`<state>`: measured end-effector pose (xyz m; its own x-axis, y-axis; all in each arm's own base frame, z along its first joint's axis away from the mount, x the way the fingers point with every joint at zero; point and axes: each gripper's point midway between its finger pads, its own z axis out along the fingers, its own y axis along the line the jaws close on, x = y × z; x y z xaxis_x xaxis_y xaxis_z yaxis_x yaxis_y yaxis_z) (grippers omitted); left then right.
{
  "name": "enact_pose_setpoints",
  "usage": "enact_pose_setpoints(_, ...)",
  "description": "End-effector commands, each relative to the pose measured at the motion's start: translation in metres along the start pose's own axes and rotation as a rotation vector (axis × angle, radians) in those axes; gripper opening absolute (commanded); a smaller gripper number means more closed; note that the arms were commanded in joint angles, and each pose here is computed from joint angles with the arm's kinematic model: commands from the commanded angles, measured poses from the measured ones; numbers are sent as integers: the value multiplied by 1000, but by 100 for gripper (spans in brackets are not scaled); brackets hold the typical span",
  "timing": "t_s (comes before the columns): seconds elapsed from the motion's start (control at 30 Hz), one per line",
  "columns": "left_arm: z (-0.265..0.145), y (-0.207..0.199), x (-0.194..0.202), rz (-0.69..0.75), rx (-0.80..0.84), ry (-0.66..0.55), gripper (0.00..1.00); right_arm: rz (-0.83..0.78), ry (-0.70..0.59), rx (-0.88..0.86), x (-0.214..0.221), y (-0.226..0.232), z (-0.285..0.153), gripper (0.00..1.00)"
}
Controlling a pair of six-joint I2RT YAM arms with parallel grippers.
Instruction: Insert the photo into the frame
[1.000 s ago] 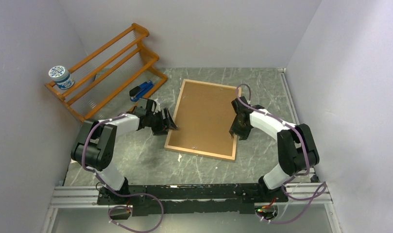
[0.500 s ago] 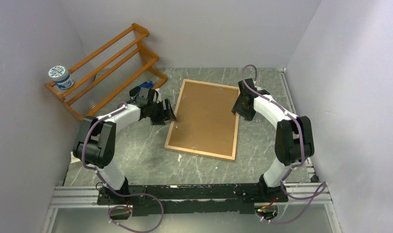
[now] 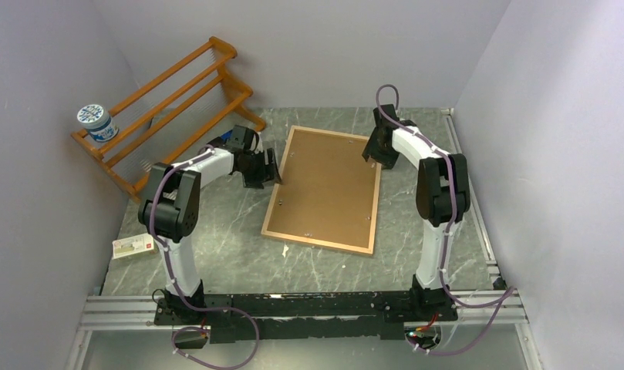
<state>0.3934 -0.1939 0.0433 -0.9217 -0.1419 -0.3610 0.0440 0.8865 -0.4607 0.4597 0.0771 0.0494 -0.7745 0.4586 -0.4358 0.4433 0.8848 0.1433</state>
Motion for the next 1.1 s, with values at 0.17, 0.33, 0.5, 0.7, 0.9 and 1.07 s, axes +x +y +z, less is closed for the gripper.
enact_pose_setpoints(0.17,4,12,-13,4,-22,-9,75,-20,-14,83,-13,-6,17,58)
enact_pose_setpoints(0.33,6,14,-13,-7,-15,-5,75,-26,3,104,-8,-11,26,55)
enact_pose_setpoints(0.5,9,13,-10,-11,0,1,75,-24,-3,109,-7,-14,25,49)
enact_pose_setpoints(0.7,12,14,-6,-18,6,12,75,-13,14,105,-5,-18,28,37)
enact_pose_setpoints(0.9,15,14,0,-27,22,26,75,-14,24,59,-4,-12,26,23)
enact_pose_setpoints(1.07,15,13,3,-36,29,31,75,-9,18,-8,-3,-4,20,10)
